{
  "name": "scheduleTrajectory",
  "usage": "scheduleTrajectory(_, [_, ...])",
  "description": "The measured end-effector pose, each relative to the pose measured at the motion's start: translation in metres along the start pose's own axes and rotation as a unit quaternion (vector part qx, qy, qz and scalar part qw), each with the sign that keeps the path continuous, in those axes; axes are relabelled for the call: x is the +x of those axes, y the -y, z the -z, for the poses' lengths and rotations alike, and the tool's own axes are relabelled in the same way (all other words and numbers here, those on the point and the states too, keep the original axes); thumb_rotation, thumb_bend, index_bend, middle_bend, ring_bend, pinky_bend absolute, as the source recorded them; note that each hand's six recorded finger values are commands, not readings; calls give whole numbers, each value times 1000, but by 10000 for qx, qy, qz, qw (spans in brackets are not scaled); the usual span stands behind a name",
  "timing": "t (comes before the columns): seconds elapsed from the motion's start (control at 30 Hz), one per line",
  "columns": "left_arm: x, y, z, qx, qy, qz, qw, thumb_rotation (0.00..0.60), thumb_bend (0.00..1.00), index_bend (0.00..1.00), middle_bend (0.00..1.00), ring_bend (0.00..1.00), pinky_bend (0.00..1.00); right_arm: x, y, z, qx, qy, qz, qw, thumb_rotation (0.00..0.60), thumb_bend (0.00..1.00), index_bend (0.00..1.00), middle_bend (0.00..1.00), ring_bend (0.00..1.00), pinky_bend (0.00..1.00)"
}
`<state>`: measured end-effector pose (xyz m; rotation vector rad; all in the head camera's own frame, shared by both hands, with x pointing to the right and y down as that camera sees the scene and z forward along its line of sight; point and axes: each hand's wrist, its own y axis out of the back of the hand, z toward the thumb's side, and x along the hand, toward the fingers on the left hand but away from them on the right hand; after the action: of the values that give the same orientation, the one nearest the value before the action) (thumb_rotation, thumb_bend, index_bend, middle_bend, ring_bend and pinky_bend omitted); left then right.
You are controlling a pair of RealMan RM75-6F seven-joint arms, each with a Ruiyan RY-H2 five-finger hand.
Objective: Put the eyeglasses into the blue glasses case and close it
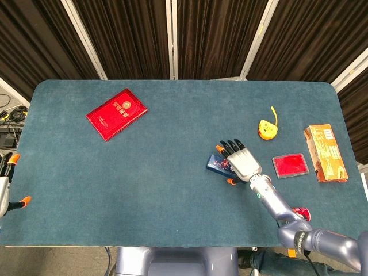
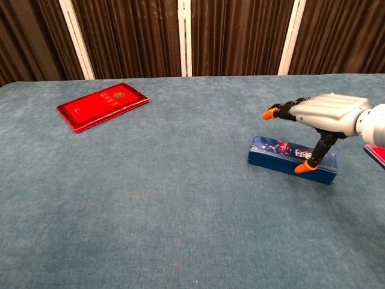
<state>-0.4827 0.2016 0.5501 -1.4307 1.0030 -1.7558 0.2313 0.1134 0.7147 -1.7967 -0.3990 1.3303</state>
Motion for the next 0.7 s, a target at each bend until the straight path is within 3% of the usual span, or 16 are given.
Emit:
scheduleTrajectory(0.17, [2,0,2,-1,-29,14,10000,600,0,0,0,0,0,-8,11,2,-308,151,-265,9991,600,0,47,128,47,173])
scheduleTrajectory(0.3, [2,1,2,8,-35,30,10000,600,0,0,0,0,0,-12,15,4,-333,224,-287,9988,600,28,98,220,193,253])
scheduleTrajectory(0.43, [3,2,2,17,-44,38,10000,600,0,0,0,0,0,-13,15,4,-330,253,-223,9989,600,128,160,333,328,351])
scheduleTrajectory(0.57, [3,3,1,20,-44,40,10000,600,0,0,0,0,0,-13,15,4,-307,221,-154,9992,600,195,222,439,407,361])
scheduleTrajectory(0.7, [2,3,1,23,-34,44,10000,600,0,0,0,0,0,-12,15,3,-277,169,-87,9994,600,222,249,472,423,361])
